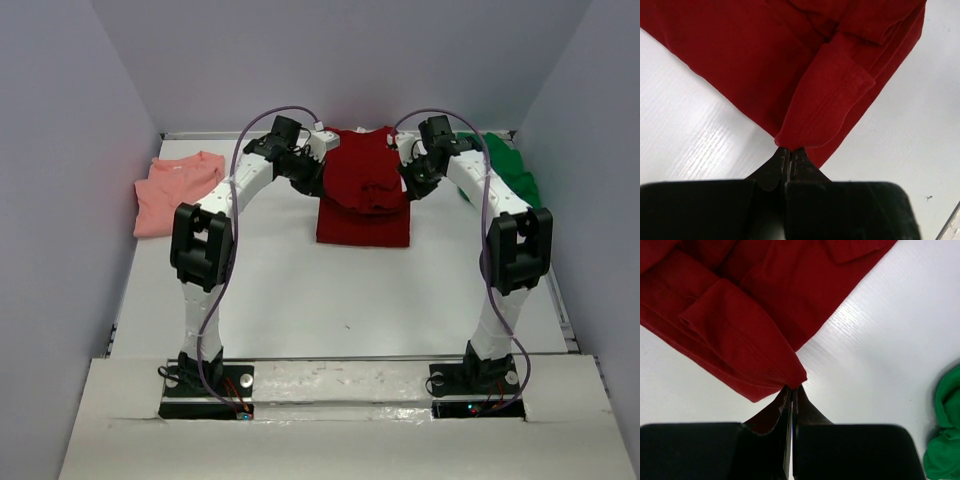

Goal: Fold and stack the t-shirts
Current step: Fold the tshirt

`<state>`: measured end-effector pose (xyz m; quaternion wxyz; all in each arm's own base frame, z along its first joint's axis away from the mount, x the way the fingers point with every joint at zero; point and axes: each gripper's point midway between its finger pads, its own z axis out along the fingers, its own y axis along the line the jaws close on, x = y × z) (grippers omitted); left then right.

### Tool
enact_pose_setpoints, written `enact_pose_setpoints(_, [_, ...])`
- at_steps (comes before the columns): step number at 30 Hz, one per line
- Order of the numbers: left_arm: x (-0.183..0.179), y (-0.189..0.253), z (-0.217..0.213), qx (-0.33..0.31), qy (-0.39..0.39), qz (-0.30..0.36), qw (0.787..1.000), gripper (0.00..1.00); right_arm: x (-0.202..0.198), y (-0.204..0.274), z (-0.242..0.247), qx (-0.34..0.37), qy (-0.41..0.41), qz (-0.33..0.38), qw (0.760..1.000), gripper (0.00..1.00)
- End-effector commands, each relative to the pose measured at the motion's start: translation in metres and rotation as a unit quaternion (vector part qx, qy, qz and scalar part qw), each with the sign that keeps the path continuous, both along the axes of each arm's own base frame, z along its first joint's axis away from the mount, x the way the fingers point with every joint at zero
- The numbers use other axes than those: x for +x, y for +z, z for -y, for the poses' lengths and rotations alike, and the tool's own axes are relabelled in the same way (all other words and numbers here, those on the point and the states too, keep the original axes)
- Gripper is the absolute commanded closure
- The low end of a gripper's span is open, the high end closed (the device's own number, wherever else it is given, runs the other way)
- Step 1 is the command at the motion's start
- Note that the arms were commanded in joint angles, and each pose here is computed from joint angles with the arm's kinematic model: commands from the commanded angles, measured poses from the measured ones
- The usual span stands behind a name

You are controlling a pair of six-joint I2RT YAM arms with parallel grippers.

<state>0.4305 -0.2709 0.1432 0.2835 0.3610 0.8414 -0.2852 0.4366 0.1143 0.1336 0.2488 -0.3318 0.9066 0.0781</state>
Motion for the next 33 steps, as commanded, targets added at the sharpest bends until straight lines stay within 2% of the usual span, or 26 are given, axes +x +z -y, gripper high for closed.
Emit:
enact_pose_setpoints(1, [0.016, 0.023, -0.002, -0.004, 0.010, 0.028, 1.000, 1.00, 0.025, 0.009, 0.003, -0.005, -0.015, 0.047, 0.999, 1.00])
enact_pose_setpoints(23, [0.043, -0.016, -0.004, 0.018, 0.020, 0.020, 0.999, 1.00, 0.086, -0.009, 0.004, -0.025, -0.020, 0.077, 0.996, 1.00])
enact_pose_setpoints(33, [0.056, -0.024, -0.009, 0.037, 0.019, 0.030, 0.999, 1.00, 0.104, -0.018, 0.022, -0.055, -0.029, 0.091, 0.994, 1.00])
